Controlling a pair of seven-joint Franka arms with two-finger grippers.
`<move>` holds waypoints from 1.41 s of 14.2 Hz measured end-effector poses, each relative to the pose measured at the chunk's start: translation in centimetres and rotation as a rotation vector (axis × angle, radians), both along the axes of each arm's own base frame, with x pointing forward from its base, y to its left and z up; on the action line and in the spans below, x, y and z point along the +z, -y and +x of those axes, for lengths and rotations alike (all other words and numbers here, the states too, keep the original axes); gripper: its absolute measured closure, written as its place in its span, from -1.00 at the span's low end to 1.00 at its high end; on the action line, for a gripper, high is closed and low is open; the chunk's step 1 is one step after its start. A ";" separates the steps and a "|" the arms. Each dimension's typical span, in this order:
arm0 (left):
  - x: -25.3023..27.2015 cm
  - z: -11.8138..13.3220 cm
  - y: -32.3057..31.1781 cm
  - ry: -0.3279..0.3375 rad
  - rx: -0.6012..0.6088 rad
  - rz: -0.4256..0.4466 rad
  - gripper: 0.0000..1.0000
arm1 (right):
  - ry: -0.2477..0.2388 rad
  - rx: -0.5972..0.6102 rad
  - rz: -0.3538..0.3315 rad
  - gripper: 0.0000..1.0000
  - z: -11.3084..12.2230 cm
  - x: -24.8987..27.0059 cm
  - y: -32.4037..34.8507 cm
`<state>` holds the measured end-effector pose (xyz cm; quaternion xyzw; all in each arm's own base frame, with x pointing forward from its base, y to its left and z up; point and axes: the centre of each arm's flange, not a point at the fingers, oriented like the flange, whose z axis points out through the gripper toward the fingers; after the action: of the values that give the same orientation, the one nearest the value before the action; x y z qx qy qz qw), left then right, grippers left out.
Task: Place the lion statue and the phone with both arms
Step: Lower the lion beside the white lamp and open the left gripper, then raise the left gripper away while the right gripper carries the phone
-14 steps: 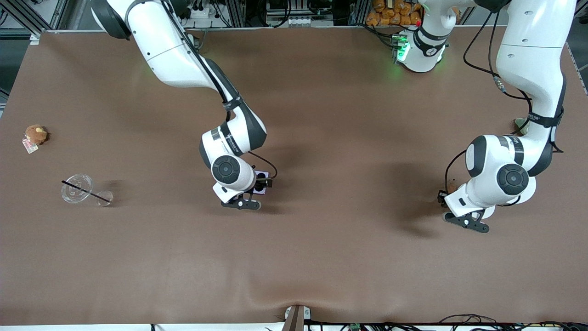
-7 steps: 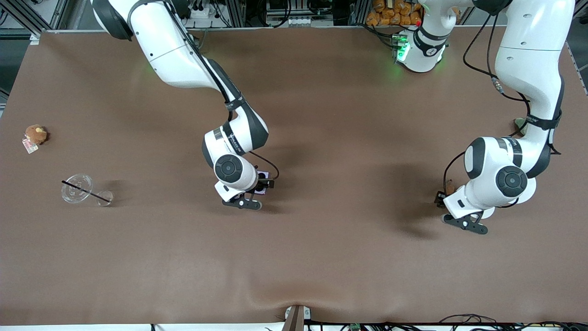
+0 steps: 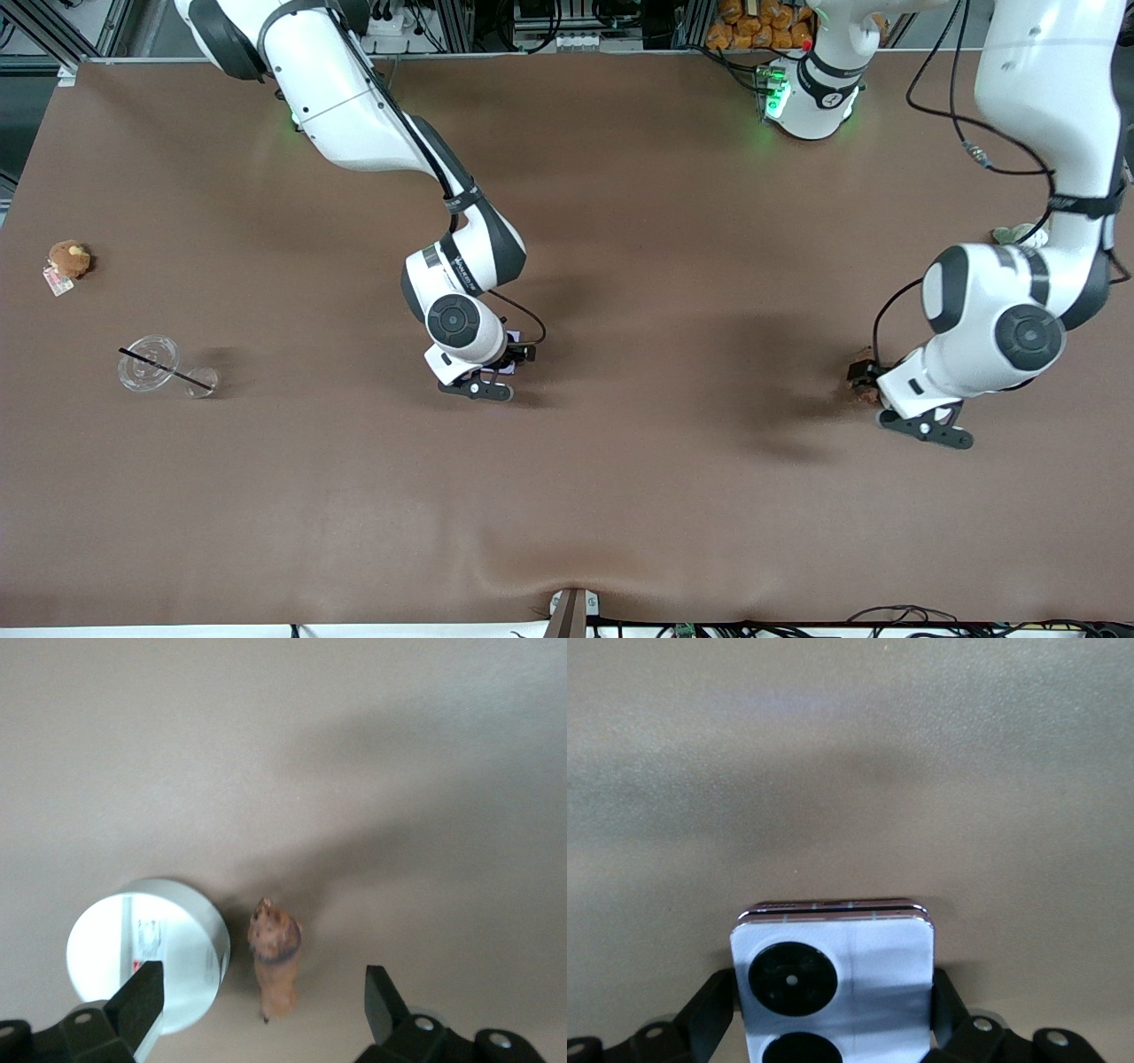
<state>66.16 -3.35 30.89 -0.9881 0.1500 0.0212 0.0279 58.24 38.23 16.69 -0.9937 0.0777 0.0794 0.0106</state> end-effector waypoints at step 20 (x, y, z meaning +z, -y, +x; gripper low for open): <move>29.4 -7.0 2.5 -0.043 0.270 -0.027 -1.00 | -0.073 0.182 0.013 -0.67 10.5 4.0 39.1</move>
<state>59.14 -5.84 60.31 -0.9989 0.0165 0.0438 0.0083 68.72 -0.86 20.70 -0.9931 -0.0132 0.1167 0.0068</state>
